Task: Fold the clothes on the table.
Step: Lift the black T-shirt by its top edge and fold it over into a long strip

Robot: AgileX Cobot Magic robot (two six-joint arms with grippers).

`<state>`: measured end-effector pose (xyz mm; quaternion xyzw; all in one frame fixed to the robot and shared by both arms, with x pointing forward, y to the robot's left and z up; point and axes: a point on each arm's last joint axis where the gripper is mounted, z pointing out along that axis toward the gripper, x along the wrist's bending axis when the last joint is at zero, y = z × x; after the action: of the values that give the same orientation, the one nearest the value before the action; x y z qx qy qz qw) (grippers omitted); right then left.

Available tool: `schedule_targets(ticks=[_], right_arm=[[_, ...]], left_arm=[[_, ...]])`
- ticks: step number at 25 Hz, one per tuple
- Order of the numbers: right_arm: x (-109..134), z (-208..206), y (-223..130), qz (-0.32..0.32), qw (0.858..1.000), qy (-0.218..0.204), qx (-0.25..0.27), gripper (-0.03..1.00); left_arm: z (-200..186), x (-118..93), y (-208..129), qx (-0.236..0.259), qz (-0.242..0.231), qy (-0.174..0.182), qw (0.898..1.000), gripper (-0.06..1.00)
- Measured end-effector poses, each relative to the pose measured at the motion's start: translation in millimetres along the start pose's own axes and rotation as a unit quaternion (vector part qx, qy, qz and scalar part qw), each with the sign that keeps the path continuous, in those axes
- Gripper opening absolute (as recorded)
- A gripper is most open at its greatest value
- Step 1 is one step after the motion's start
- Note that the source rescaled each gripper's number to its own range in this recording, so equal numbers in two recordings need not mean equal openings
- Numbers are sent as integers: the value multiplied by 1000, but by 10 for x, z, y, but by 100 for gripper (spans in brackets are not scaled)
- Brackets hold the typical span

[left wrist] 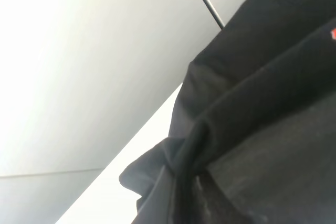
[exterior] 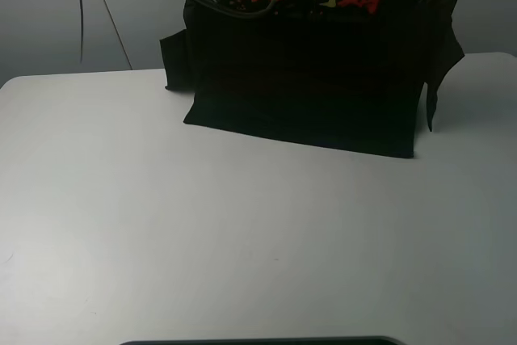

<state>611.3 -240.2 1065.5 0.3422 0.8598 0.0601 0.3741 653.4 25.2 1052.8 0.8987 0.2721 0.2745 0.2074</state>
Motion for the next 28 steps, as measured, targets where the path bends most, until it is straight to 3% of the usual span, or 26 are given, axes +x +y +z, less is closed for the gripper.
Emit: schedule_targets(ticks=[3,9,13,17,22,28], right_arm=[[50,-54,-24,-15,999,39,13,0],[212,-160,-52,-49,988,142,17,0],[189,-297,-68,-61,987,150,12,0],[165,-373,-66,-53,988,147,4,0],[61,-356,-10,-4,996,89,-21,0],[-204,-351,67,12,996,-57,-66,0]], left_arm=[[-37,-4,-41,26,-2,-7,1000,0],[-54,-98,-143,82,2,-60,995,0],[-114,-98,-143,85,4,-67,994,0],[-296,-20,-41,39,2,-49,998,0],[-343,40,51,-7,-13,-23,1000,0],[-364,144,224,-104,-43,30,993,0]])
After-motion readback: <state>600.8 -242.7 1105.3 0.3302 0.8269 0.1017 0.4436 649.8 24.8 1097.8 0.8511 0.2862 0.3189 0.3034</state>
